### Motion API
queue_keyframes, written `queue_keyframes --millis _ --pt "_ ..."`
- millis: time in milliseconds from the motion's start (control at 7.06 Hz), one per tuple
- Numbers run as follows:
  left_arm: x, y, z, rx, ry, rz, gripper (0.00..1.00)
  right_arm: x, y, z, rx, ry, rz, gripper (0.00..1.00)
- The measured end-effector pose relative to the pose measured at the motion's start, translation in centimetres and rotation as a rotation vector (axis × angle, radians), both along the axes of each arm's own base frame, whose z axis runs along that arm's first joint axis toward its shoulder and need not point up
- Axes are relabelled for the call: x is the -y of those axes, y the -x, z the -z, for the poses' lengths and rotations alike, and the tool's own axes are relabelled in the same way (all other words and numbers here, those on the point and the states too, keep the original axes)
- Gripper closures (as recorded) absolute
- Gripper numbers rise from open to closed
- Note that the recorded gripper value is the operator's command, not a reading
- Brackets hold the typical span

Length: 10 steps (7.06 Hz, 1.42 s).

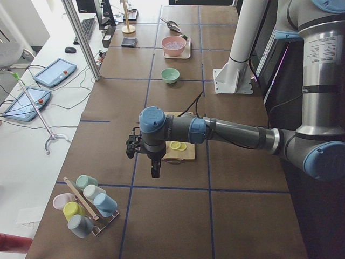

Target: Put spoon and ice into bowl

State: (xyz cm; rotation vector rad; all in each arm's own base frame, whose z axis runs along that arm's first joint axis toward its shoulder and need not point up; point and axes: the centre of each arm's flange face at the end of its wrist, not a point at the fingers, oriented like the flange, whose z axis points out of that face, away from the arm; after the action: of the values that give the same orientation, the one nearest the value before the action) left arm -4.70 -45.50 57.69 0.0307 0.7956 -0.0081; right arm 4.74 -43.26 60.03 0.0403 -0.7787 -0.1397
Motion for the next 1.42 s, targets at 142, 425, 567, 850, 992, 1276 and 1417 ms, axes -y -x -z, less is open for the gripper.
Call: queue_keyframes --millis 142,425,567,850,992,1276,1417 --pt "0.3 -2.0 1.4 -0.003 -0.003 -0.016 0.00 0.0 0.0 0.2 0.001 -0.004 -0.001 0.00" --pt "0.2 -10.1 7.0 -0.018 0.042 -0.033 0.00 0.0 0.1 0.3 0.002 -0.003 -0.002 0.00" --pt "0.1 -15.0 10.5 -0.032 0.075 -0.026 0.00 0.0 0.1 0.4 0.002 -0.002 -0.002 0.00" --pt "-0.6 -26.5 15.6 0.012 0.106 -0.023 0.00 0.0 0.1 0.4 0.002 -0.003 -0.002 0.00" --pt "-1.2 -32.0 16.9 0.043 0.083 -0.028 0.00 0.0 0.1 0.4 0.002 -0.004 -0.002 0.00" --pt "-0.7 -38.6 16.5 0.019 0.028 -0.036 0.01 0.0 0.1 0.4 0.002 -0.003 -0.002 0.00" --pt "-1.0 -40.5 15.8 0.009 0.020 -0.033 0.01 -0.1 0.1 0.4 0.002 -0.001 -0.002 0.00"
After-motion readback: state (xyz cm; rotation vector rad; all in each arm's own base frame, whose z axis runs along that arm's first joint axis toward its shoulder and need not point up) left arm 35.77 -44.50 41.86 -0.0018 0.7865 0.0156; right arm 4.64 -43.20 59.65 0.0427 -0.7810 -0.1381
